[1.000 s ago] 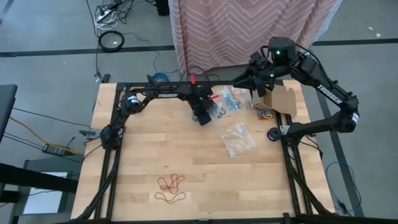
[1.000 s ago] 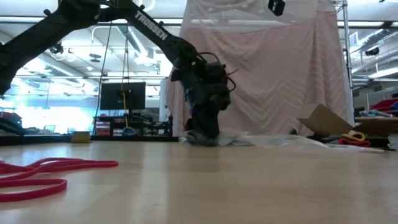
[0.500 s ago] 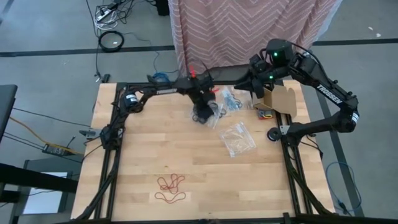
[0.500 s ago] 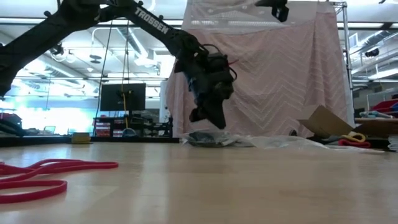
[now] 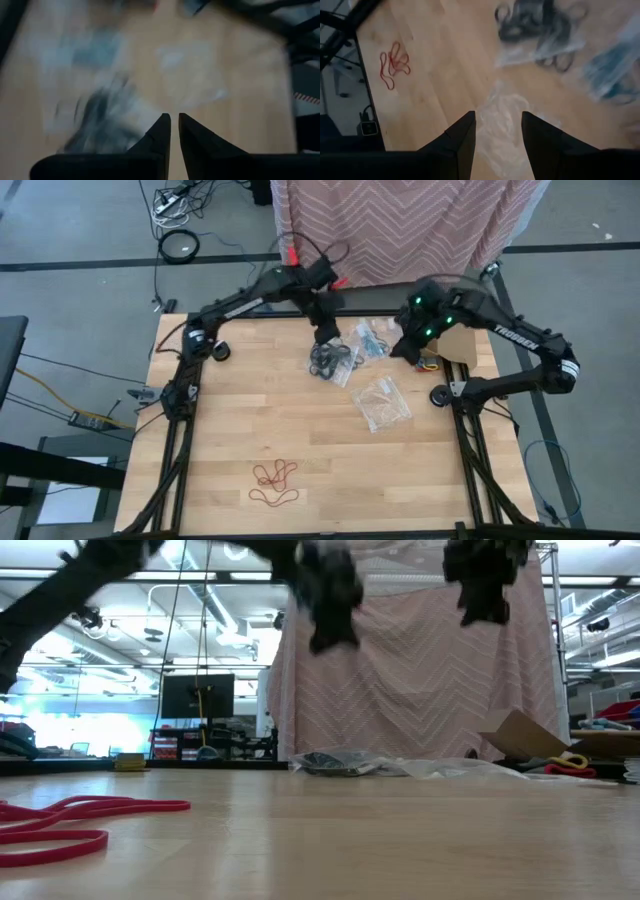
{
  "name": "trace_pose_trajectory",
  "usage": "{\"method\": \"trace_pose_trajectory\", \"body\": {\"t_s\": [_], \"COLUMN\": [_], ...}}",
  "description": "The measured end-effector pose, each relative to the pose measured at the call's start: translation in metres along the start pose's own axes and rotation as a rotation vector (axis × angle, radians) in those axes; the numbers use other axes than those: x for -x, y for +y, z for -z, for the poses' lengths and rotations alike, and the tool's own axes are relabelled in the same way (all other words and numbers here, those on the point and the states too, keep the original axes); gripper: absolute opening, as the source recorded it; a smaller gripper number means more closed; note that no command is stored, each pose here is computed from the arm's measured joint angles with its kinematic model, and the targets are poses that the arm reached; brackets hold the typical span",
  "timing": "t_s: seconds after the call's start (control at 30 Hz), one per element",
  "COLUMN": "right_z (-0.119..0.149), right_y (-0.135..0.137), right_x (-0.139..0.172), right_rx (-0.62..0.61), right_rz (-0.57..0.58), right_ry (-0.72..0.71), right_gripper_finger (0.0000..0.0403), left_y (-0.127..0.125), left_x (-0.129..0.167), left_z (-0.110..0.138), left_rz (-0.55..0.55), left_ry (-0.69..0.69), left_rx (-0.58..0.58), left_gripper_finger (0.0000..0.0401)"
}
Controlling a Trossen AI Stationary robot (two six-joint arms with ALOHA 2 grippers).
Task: Sort rubber bands
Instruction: Open the transparent zip bag
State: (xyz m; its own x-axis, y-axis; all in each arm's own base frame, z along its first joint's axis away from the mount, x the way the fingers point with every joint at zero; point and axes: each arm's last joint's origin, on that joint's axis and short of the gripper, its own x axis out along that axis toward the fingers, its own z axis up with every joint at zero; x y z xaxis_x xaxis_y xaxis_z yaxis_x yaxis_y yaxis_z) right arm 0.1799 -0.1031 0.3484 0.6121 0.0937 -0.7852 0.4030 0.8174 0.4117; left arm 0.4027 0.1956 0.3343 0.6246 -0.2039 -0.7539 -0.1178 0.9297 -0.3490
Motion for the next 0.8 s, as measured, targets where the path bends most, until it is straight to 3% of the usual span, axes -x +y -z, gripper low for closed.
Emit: {"method": "trace_pose_trajectory", "body": {"t_s": [0.2, 0.33, 0.47, 0.67, 0.8], "right_z": [0.036, 0.06, 0.083, 0.106, 0.105], "right_y": [-0.021, -0.031, -0.037, -0.041, -0.038], "right_x": [-0.06, -0.093, -0.117, -0.135, -0.135], "right_rx": [-0.174, -0.326, -0.439, -0.545, -0.573], "right_rz": [-0.021, -0.027, 0.009, 0.136, 0.171], "right_ry": [0.07, 0.088, 0.123, 0.092, 0.007], "right_gripper_finger": [0.0149, 0.0149, 0.0149, 0.0149, 0.0149], "left_y": [-0.066, -0.094, -0.107, -0.115, -0.109], "left_x": [0.081, 0.109, 0.111, 0.117, 0.127], "left_z": [-0.016, -0.009, 0.0, 0.021, 0.052], "left_rz": [0.003, 0.027, 0.088, 0.311, 0.305], "left_ry": [-0.308, -0.374, -0.365, -0.443, -0.503], "left_rx": [-0.207, -0.275, -0.331, -0.399, -0.383], "left_gripper_finger": [0.0046, 0.0046, 0.0046, 0.0034, 0.0016]}}
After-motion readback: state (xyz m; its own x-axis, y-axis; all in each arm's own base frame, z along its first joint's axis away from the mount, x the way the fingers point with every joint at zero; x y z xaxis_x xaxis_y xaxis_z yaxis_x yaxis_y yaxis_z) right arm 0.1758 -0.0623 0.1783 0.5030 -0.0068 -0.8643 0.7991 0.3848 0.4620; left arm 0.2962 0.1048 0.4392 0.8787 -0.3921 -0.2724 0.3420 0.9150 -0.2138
